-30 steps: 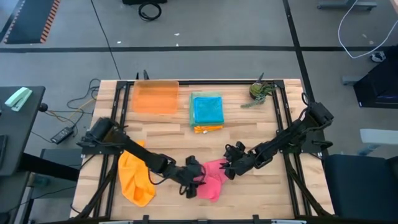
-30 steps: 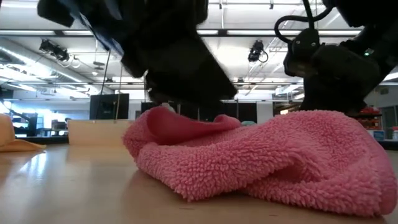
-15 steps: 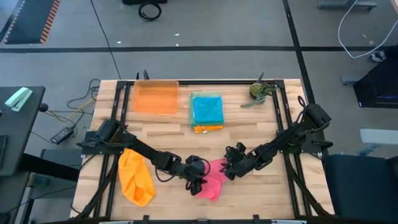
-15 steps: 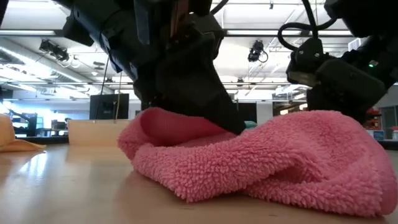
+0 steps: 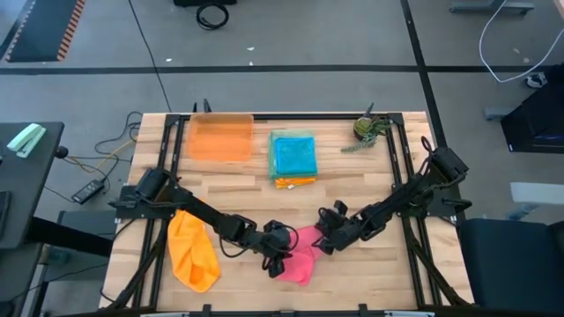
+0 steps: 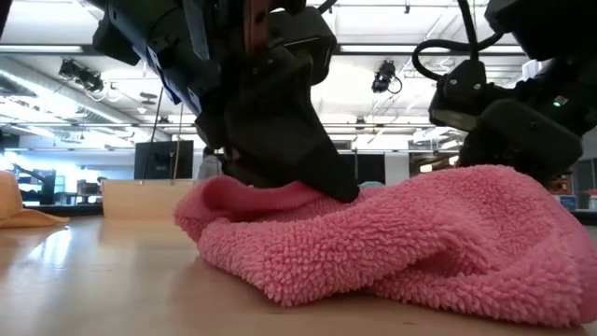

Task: Fold microfiber towels
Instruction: Fold the pink towel

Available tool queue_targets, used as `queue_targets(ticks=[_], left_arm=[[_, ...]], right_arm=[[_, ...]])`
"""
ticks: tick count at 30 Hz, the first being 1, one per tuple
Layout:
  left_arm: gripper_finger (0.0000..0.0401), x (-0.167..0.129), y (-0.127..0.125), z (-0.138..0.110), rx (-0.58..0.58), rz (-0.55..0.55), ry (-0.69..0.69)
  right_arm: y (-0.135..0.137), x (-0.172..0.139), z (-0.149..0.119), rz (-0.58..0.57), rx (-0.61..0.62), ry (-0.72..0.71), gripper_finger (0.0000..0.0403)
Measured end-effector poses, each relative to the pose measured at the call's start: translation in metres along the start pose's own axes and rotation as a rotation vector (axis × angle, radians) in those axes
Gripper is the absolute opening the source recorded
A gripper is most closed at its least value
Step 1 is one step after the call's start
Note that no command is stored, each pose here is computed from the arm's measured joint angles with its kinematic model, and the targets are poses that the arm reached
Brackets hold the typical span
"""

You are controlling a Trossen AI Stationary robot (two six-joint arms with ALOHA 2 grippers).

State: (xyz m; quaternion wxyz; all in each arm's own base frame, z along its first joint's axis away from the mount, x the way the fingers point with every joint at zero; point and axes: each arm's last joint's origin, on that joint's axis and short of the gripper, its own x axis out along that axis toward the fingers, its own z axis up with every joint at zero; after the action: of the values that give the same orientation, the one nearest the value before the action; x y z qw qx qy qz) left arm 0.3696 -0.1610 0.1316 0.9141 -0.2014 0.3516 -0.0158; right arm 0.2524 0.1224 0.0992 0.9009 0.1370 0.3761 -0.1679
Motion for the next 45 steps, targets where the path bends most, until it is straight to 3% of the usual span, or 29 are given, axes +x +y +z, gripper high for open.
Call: queue_targets(ticks=[3,6,17,26,32,37,41,45], left_arm=[[0.0044,0.000,0.000,0.000,0.007,-0.001,0.000],[0.0011,-0.006,-0.003,0.004,0.043,-0.023,0.002],[0.0008,-0.067,-0.018,0.039,0.128,-0.048,-0.062],[0.0060,-0.067,-0.020,0.028,0.126,-0.043,0.014],[0.0104,-0.041,-0.013,0.006,0.105,0.020,0.108],[0.0131,-0.036,-0.006,0.005,0.078,0.045,0.118],[0.0135,-0.036,-0.008,0.005,0.047,0.038,0.111],[0.0152,-0.033,-0.021,-0.004,0.147,-0.051,0.123]], right_arm=[[0.002,-0.001,-0.002,0.010,-0.030,0.000,0.0012],[0.004,-0.003,-0.004,0.013,-0.047,-0.004,0.0007],[0.010,-0.040,0.002,-0.047,-0.089,-0.158,0.0006],[0.008,-0.066,0.018,-0.031,-0.100,-0.243,0.0005],[0.009,-0.060,0.013,-0.033,-0.086,-0.217,0.0005],[0.009,-0.050,0.004,-0.041,-0.076,-0.161,0.0005],[0.009,-0.045,-0.001,-0.052,-0.066,-0.141,0.0005],[0.009,-0.044,-0.002,-0.057,-0.064,-0.137,0.0005]])
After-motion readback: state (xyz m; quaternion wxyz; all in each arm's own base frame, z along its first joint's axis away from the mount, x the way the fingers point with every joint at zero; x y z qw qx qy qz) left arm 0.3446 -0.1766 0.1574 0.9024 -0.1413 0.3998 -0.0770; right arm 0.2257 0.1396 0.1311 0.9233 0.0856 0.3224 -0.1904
